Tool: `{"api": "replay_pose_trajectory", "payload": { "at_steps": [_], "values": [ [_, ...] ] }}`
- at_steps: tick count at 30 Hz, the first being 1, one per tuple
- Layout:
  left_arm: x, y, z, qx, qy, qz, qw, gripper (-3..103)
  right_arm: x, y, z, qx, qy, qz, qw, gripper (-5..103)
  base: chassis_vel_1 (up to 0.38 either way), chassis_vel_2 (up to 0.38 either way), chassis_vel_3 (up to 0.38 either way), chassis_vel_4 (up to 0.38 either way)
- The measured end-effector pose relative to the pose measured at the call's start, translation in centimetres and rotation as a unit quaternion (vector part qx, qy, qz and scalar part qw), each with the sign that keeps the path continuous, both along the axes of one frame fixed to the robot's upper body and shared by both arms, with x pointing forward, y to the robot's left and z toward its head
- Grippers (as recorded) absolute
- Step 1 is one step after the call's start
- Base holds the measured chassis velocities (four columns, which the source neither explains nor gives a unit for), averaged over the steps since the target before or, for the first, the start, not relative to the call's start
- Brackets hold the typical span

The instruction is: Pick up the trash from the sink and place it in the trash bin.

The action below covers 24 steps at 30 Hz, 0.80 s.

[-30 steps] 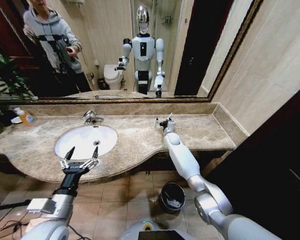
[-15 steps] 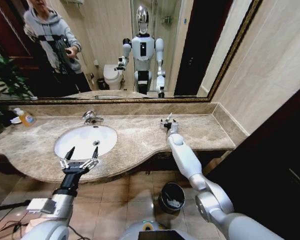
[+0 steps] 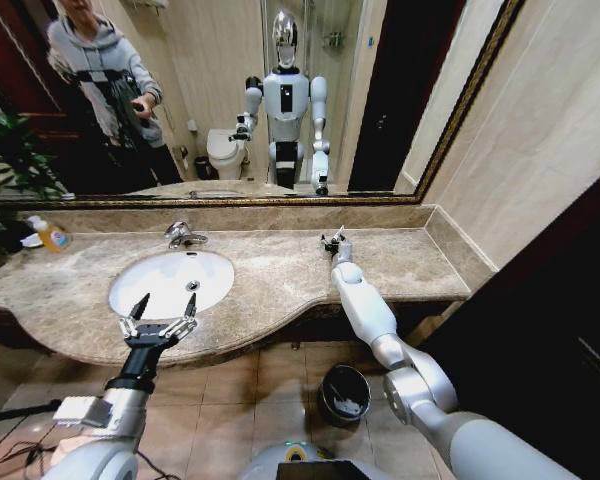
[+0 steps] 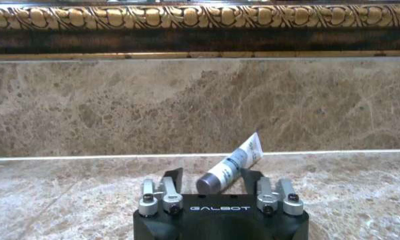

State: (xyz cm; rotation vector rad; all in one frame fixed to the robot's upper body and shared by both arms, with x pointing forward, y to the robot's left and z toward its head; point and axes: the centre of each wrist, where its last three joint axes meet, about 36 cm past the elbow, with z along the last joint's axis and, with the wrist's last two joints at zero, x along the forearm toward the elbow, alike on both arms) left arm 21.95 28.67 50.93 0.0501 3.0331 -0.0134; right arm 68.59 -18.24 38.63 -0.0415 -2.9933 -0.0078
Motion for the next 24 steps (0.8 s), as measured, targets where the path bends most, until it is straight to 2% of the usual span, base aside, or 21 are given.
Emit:
{"api": "replay_pose_trajectory", "payload": {
  "at_steps": [3,4,8,9,10,12,24],
  "values": [
    [0.0,0.0,0.0,0.0,0.0,0.0,1.0,100,-0.2,-0.2,-0.3,0.0,0.002,-0.001,1.0,50,0.0,0.0,0.0,0.0],
    [0.0,0.0,0.0,0.0,0.0,0.0,1.0,100,-0.2,-0.2,-0.3,0.0,0.002,-0.001,1.0,50,0.0,0.0,0.0,0.0],
    [0.0,0.0,0.0,0.0,0.0,0.0,1.0,100,-0.6,-0.4,-0.7,0.0,0.005,-0.002,1.0,28,0.0,0.0,0.0,0.0],
    [0.0,0.0,0.0,0.0,0.0,0.0,1.0,100,-0.6,-0.4,-0.7,0.0,0.005,-0.002,1.0,28,0.0,0.0,0.0,0.0],
    [0.0,0.0,0.0,0.0,0.0,0.0,1.0,100,-0.6,-0.4,-0.8,0.0,0.005,-0.002,1.0,22,0.0,0.0,0.0,0.0],
    [0.0,0.0,0.0,0.0,0.0,0.0,1.0,100,-0.7,-0.5,-0.7,0.002,0.003,-0.003,1.0,19,0.0,0.0,0.0,0.0],
    [0.0,0.0,0.0,0.0,0.0,0.0,1.0,100,-2.0,-1.0,-0.3,0.014,-0.008,-0.003,1.0,17,0.0,0.0,0.0,0.0]
  ]
}}
